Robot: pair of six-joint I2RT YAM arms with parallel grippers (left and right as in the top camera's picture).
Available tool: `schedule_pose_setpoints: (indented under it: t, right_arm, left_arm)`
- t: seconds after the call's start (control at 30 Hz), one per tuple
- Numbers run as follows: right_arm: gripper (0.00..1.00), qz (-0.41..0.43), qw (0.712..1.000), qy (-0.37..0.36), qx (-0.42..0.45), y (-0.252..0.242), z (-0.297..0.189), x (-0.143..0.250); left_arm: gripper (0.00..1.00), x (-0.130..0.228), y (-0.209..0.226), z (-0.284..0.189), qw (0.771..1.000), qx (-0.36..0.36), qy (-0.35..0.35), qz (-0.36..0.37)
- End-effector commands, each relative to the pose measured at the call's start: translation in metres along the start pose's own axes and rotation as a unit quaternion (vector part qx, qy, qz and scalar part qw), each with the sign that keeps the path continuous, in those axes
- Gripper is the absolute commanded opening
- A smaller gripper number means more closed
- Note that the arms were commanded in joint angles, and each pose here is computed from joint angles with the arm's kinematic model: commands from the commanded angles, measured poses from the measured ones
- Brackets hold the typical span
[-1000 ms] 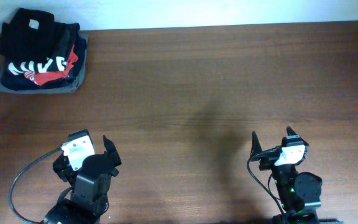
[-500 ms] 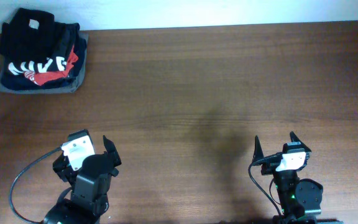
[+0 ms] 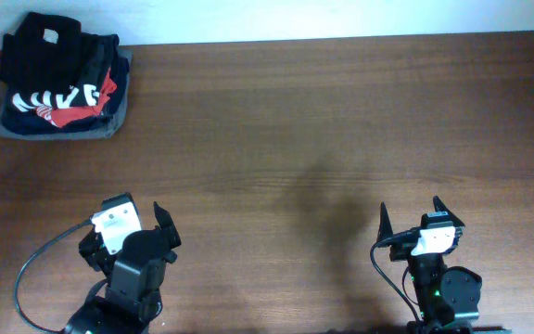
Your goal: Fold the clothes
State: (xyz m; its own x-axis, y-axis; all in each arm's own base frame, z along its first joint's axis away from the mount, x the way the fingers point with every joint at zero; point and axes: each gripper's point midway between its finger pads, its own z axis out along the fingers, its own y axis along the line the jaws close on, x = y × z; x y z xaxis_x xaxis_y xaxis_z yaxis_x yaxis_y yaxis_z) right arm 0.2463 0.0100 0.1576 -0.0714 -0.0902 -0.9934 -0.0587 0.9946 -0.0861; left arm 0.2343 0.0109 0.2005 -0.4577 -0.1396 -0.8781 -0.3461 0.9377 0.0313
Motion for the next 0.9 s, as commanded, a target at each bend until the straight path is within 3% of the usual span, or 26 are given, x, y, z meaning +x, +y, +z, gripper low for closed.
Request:
schedule_pose_setpoints:
  t: [0.0,0.87]
  right_arm:
    - [0.99,-0.004,1.0,0.001,0.006,-0.0025,-0.0002,0.0018]
    - [0.99,-0.004,1.0,0.001,0.006,-0.0025,-0.0002,0.0017]
  left_arm:
    - [0.99,-0.0011,0.0026,-0.0002,1.0,-0.007,-0.004,-0.003]
    - [0.99,-0.0003,0.0009,-0.0002,1.0,-0.001,-0.001,-0.003]
